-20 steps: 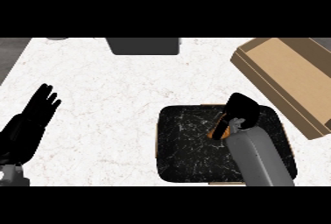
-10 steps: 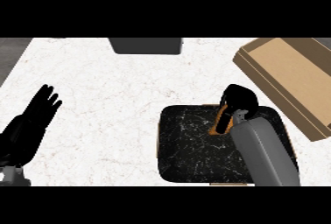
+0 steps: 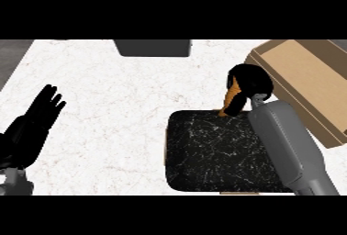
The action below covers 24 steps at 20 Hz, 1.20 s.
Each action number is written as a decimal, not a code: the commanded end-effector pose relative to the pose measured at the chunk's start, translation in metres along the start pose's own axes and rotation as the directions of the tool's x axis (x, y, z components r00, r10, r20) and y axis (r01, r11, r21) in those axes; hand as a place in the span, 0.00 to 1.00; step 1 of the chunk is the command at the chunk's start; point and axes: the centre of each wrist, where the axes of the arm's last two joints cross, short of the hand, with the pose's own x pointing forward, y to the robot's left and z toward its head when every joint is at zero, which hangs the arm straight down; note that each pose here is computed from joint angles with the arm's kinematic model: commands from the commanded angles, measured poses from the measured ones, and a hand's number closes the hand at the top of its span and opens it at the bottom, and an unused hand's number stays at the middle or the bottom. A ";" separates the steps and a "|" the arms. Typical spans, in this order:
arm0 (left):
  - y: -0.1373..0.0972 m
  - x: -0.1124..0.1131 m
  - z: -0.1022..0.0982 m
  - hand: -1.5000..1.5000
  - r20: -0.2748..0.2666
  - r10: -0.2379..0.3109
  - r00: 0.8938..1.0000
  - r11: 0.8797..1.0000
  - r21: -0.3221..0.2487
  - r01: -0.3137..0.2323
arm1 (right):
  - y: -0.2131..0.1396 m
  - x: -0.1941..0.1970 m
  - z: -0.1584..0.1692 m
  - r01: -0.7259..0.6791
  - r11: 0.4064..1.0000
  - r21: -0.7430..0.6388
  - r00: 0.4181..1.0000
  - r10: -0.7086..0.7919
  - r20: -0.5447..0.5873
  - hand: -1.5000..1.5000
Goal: Pick the croissant from the tray and place it in the cardboard box
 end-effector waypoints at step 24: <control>0.002 -0.004 -0.002 0.50 0.001 0.018 1.000 1.000 0.016 -0.018 | -0.190 -0.055 0.052 0.040 0.824 -0.565 0.970 -0.167 -0.175 1.00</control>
